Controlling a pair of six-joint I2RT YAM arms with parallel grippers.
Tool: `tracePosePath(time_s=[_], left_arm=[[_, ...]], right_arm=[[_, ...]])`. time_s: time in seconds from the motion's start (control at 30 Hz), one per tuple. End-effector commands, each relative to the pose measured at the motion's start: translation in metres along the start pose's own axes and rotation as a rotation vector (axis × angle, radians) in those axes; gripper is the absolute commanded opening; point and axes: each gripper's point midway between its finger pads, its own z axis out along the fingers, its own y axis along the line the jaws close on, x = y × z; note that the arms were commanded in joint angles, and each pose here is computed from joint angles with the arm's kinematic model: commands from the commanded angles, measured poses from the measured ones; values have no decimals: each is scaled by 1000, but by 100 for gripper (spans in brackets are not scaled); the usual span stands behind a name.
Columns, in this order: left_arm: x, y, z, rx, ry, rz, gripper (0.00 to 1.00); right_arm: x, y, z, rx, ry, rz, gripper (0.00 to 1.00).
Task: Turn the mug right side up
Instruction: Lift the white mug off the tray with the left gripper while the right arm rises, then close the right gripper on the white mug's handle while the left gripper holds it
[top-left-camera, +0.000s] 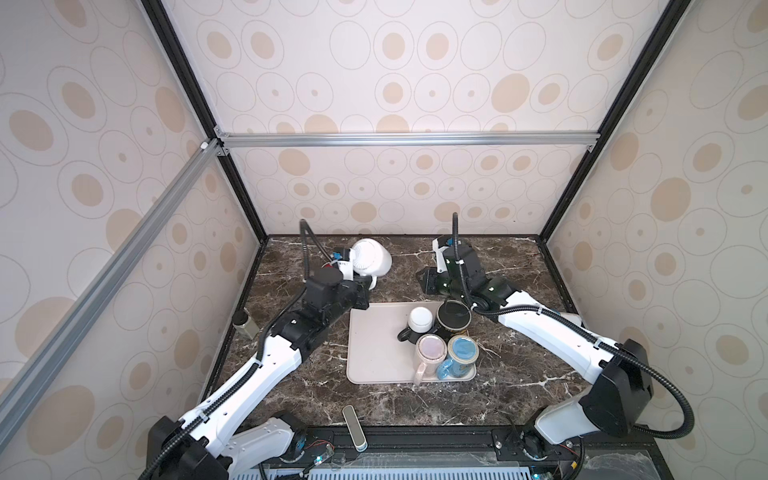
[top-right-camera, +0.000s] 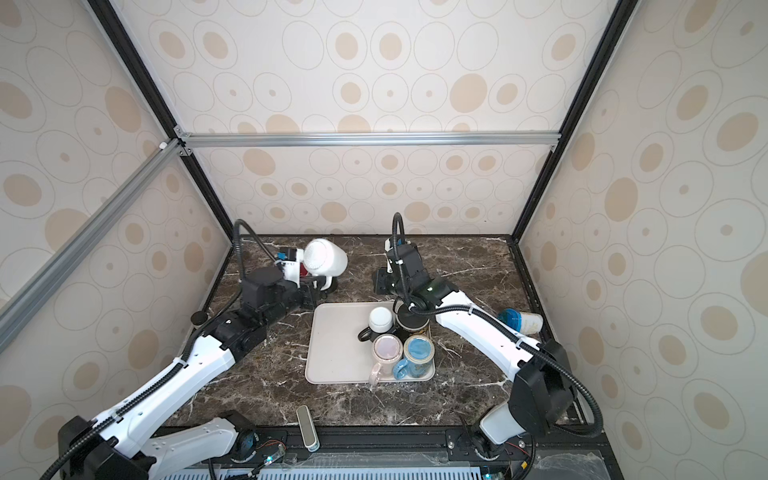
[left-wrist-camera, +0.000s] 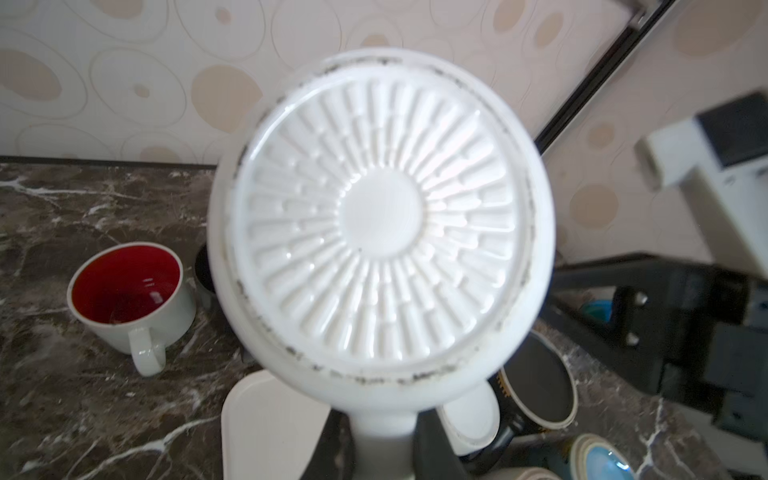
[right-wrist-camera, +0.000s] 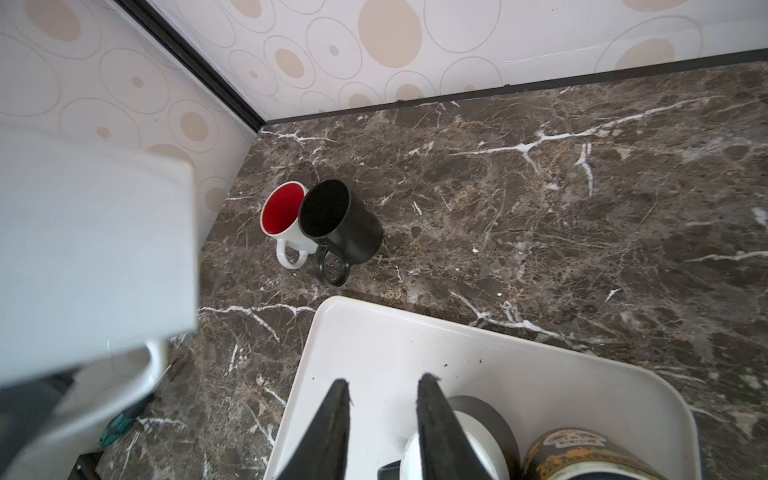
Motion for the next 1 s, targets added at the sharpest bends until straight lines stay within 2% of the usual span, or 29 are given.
tracePosePath(time_s=[0.0,0.1,0.23,0.43,0.7,0.97], left_arm=[[-64,-49,-23,335,-217,-99,0],[-73,-57,-33,490,-264,-180,0],[-76,-57,-41,662,-293,-312,0],[-74,-60,-52,904,-308,-479,0],[-65,-54,-46,930,-295,-535,0],[-64,-55,-47,927,-290,-530,0]], right_arm=[[-21,23,-14,-141,-90,41,31],[-26,36,-21,-223,-118,56,32],[-29,62,-31,-402,-162,66,39],[-34,98,-37,-625,-129,125,46],[-41,124,-30,-802,-81,197,53],[-50,137,-32,-897,-77,210,50]])
